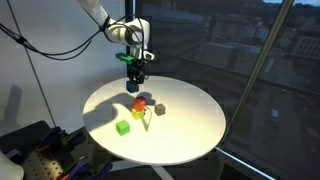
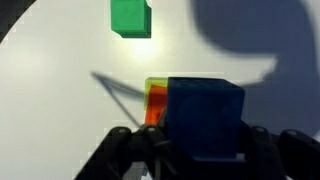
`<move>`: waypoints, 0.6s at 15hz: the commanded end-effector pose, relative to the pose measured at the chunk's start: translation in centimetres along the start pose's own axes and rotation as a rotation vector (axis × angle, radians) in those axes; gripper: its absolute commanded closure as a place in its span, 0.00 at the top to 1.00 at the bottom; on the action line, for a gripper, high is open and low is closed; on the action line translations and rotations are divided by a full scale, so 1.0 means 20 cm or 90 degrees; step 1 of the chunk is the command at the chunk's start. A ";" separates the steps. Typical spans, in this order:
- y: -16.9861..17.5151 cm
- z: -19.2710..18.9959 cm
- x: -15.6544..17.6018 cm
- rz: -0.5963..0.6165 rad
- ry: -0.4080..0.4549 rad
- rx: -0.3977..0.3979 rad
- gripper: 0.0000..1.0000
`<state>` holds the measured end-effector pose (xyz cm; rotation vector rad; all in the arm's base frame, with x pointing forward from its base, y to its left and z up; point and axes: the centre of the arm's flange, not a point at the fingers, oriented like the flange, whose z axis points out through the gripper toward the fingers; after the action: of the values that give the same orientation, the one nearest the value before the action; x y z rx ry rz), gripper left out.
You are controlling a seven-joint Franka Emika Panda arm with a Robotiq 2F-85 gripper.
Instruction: Place the blue block on the table
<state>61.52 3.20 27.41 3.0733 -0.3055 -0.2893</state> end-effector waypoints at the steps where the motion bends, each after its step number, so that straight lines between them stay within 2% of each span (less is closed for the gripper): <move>1: -0.04 -0.04 -0.04 -0.039 0.000 -0.014 0.27; 9: -0.19 0.06 -0.05 -0.107 -0.003 -0.038 0.27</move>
<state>61.13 6.57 26.69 3.0631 -0.1165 -0.3013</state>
